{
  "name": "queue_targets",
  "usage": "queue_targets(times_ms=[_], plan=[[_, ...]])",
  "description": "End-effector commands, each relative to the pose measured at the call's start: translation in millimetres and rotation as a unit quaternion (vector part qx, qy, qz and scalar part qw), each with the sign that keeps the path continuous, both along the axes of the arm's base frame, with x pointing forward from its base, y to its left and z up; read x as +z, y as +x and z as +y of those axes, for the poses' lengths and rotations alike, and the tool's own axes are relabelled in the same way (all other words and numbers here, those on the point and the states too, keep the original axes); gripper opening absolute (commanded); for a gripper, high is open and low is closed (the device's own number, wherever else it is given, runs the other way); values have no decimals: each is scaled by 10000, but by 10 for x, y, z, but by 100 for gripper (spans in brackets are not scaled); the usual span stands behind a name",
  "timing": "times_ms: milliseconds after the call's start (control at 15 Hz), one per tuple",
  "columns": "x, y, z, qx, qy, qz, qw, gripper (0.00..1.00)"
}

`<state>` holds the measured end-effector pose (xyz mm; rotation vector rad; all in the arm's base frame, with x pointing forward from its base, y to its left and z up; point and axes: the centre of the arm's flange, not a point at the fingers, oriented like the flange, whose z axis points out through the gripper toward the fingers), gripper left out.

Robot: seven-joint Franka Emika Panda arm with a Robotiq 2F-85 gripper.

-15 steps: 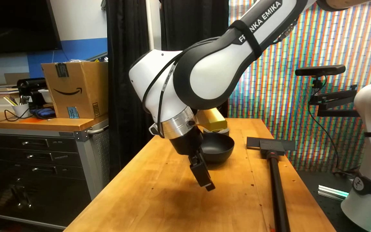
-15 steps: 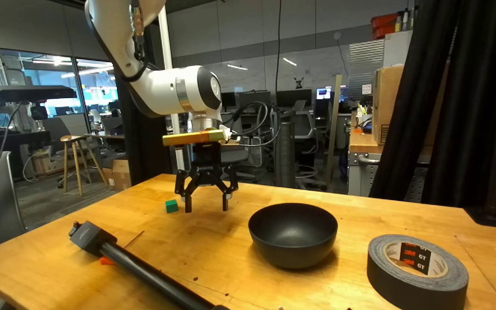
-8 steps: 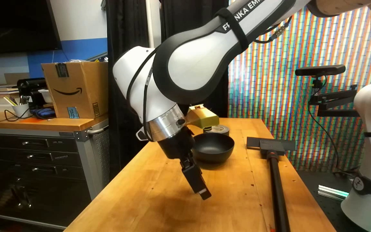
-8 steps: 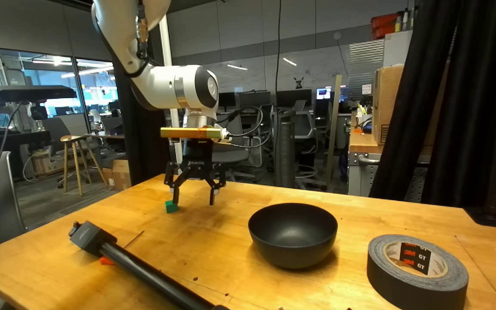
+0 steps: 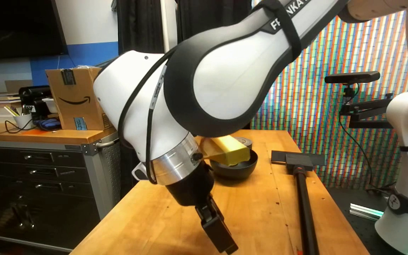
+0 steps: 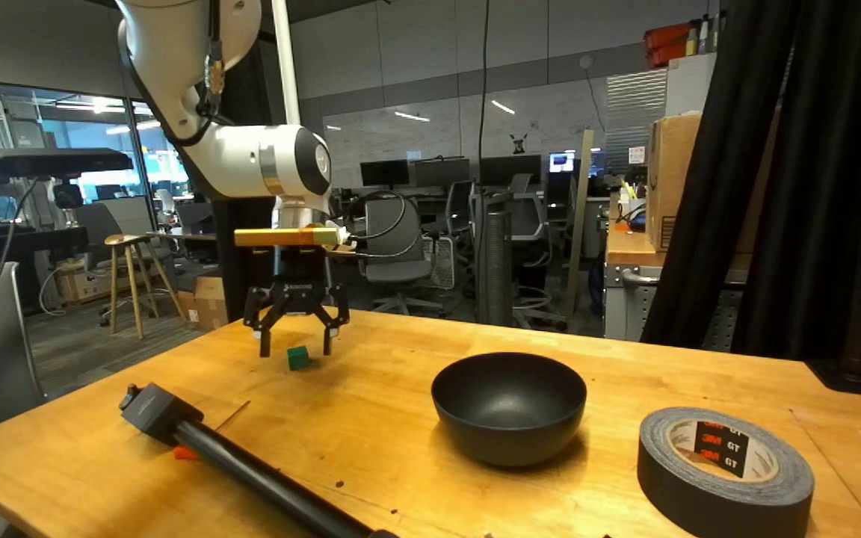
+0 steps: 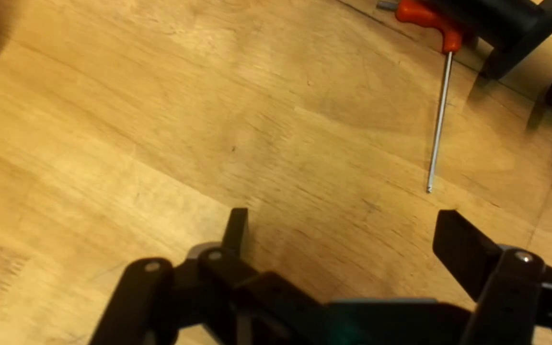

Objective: Move the bowl to the right, pick up the green cube and put it in the bowl

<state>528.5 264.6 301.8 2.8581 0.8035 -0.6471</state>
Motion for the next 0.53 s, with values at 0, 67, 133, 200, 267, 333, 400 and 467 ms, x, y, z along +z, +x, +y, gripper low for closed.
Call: queue_targets(times_ms=[0,67,133,200,267,333,400,467], plan=[[15,84,198,253,-198,65,9995,100],[13,115,209,294,-223,91,9993,100],[24,180,224,329,-237,129,9991,100],[47,225,230,346,-250,153,9990,100],[89,297,253,350,-290,154,9988,100],[113,366,263,355,-313,167,9987,100],[143,443,293,348,-338,171,9987,100],[168,501,325,342,-365,171,9986,100]])
